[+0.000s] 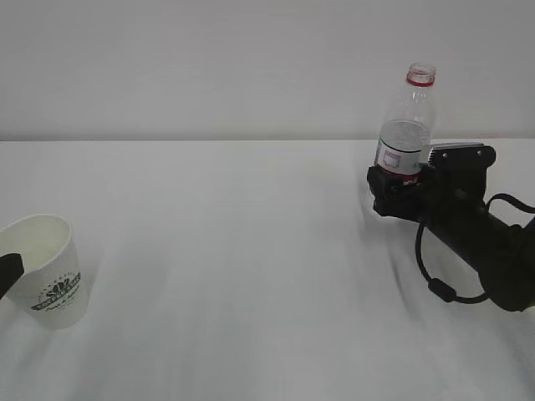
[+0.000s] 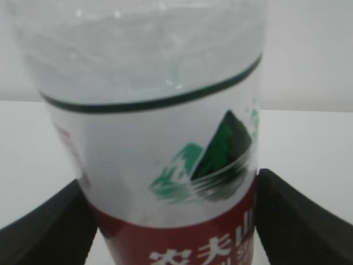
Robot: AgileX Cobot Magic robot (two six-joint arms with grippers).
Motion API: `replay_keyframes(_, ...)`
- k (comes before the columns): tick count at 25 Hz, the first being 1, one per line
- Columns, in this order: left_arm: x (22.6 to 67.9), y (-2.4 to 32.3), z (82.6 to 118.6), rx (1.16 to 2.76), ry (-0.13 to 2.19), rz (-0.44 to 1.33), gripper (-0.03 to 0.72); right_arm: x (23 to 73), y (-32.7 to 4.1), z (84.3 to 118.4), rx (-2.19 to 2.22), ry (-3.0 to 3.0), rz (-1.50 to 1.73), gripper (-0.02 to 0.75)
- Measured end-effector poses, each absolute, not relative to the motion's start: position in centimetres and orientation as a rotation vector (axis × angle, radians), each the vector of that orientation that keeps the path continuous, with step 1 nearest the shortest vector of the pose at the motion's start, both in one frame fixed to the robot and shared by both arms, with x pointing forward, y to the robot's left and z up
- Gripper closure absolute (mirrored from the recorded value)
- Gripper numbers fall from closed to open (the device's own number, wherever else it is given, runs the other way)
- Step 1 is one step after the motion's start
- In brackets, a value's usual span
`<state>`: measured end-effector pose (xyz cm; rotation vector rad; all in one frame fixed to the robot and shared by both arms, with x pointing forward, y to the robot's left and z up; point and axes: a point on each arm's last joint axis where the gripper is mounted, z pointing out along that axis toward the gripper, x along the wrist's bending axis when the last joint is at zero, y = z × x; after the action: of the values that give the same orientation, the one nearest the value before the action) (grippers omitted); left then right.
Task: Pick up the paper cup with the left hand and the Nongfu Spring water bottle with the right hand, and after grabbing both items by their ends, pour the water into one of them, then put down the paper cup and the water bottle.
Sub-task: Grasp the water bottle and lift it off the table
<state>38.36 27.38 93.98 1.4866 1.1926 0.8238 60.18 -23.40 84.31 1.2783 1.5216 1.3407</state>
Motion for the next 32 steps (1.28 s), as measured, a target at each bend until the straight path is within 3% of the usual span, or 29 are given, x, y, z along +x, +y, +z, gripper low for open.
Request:
replay_keyframes(20,38.4,27.4,94.0,1.487,1.193,0.824,0.245,61.5,-23.2,84.7,1.247,1.491,1.364,0.103)
replay_keyframes(27,38.4,27.4,94.0,1.484,1.19,0.825,0.246,61.6,-23.2,84.7,1.248,1.488,1.361,0.188)
replay_keyframes(32,38.4,27.3,94.4,1.453,1.158,0.835,0.246,61.6,-23.3,84.7,1.25,1.486,1.355,0.206)
